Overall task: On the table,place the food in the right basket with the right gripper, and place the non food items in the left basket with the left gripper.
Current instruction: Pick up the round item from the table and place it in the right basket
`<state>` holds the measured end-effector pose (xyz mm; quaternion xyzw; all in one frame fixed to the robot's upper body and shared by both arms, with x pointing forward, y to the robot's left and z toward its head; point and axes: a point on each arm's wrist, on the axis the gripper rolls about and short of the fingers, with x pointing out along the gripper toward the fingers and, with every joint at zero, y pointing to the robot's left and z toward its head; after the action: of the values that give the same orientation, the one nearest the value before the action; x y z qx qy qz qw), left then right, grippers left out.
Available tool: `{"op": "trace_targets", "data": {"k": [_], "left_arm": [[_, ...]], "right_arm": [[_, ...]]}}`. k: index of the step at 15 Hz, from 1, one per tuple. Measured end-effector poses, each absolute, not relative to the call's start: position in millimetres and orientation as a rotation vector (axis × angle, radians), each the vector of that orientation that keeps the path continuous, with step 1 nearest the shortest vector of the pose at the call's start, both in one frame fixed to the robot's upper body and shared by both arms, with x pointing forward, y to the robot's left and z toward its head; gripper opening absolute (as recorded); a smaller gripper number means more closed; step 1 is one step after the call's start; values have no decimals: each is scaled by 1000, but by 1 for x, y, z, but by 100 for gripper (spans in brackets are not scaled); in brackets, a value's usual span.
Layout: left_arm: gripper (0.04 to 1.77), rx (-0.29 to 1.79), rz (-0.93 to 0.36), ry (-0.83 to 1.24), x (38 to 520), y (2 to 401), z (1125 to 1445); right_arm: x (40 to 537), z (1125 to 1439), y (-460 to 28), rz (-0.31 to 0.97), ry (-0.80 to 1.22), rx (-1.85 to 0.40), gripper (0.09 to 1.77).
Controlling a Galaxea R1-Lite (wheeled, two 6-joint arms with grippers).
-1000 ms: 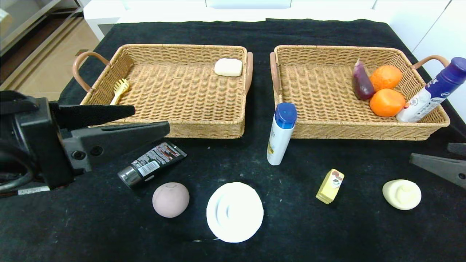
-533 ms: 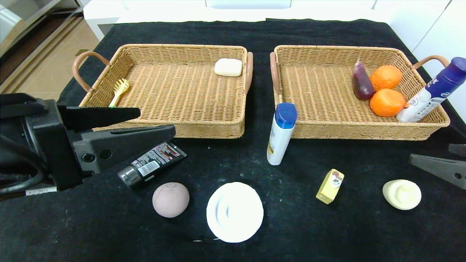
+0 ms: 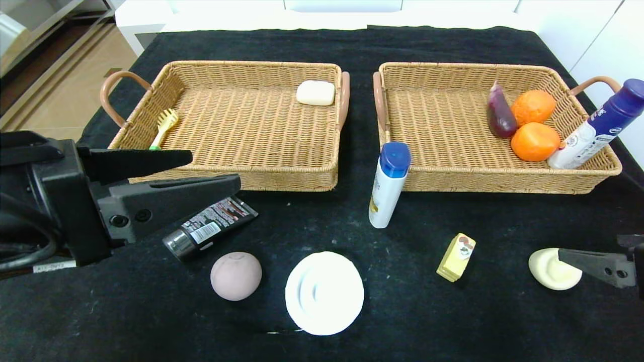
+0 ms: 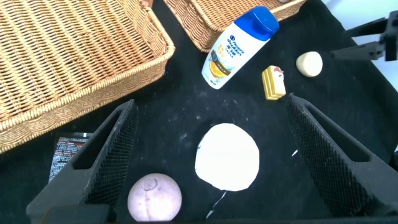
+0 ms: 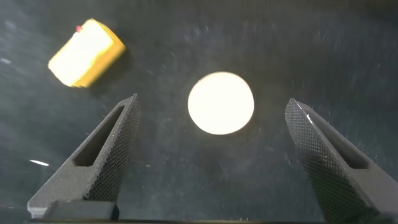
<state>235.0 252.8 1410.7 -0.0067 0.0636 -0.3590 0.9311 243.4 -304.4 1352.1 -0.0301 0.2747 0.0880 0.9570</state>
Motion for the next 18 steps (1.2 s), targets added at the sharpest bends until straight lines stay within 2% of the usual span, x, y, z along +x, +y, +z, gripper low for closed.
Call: {"op": "trace_targets", "data": {"k": [9,18], "left_arm": [[172,-14,-734,129,235,253,1411],[172,-14,-734,132,236,253,1410]], "right_arm": [[272,1324,-300,119,701,-24,170],[290,1309,-298,63,760,-33,170]]}}
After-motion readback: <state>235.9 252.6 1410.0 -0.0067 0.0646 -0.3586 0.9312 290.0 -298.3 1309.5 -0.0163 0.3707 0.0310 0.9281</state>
